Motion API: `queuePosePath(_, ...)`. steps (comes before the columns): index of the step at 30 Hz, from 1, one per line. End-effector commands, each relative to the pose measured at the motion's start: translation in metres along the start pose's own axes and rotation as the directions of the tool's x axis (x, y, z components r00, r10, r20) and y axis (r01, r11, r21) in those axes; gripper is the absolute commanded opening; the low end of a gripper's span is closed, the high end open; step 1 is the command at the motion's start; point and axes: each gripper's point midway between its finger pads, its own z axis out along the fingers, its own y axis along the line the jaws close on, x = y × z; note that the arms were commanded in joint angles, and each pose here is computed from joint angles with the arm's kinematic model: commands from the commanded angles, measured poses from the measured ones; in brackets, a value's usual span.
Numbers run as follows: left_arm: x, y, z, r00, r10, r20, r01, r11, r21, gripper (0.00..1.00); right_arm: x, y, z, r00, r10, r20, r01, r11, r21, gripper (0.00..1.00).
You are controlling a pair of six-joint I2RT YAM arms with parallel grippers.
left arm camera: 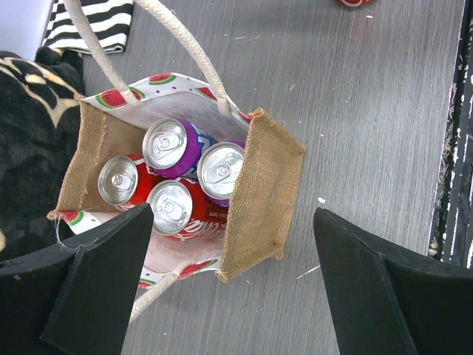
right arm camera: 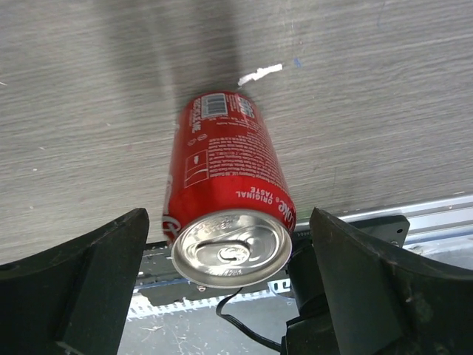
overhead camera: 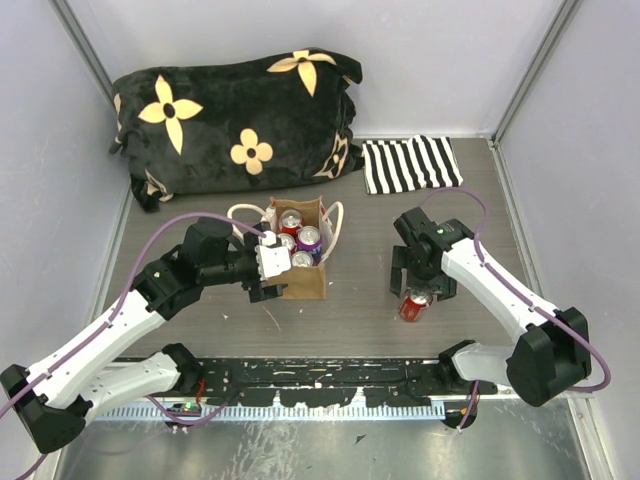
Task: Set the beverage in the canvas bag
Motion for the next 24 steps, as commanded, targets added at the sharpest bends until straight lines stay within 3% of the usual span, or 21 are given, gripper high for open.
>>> queuePosePath(1,0.004,-0.004,-0.002,1.000,-0.009,-0.009,0.009,1.000,0.000,0.97,0.008,-0.001,0.006,1.000,0.030,-0.004,-0.030,0.999,-0.020,0.93)
queuePosePath(3,0.004,-0.004,-0.002,1.000,-0.008,-0.010,0.008,1.000,0.002,0.97,0.012,-0.002,0.008,0.999,0.038,-0.009,-0.038,0.999,-0.019,0.85)
queuePosePath(5,0.005,-0.005,-0.002,1.000,-0.009,-0.012,0.009,1.000,0.005,0.97,0.012,-0.003,0.008,0.999,0.048,-0.006,-0.048,0.999,-0.022,0.68)
queuePosePath(6,0.005,-0.006,-0.002,1.000,-0.009,-0.012,0.009,1.000,0.006,0.97,0.012,-0.003,0.008,0.999,0.053,-0.003,-0.053,0.998,-0.028,0.57)
queuePosePath(8,0.005,-0.006,-0.002,1.000,-0.010,-0.011,0.010,1.000,0.006,0.97,0.009,-0.001,0.005,0.998,0.059,0.005,-0.059,0.998,-0.039,0.24)
queuePosePath(9,0.005,-0.005,-0.002,1.000,-0.008,-0.011,0.008,1.000,0.005,0.97,0.006,0.000,0.003,0.998,0.062,0.014,-0.061,0.997,-0.046,0.14)
queuePosePath(11,0.005,-0.005,-0.002,1.000,-0.005,-0.011,0.005,1.000,0.005,0.97,-0.004,0.004,-0.005,0.997,0.066,0.039,-0.064,0.996,-0.065,0.03)
queuePosePath(24,0.027,0.008,0.014,0.995,0.064,-0.079,-0.068,0.997,-0.046,1.00,-0.155,0.042,-0.156,0.917,0.054,0.395,0.018,0.984,-0.175,0.01)
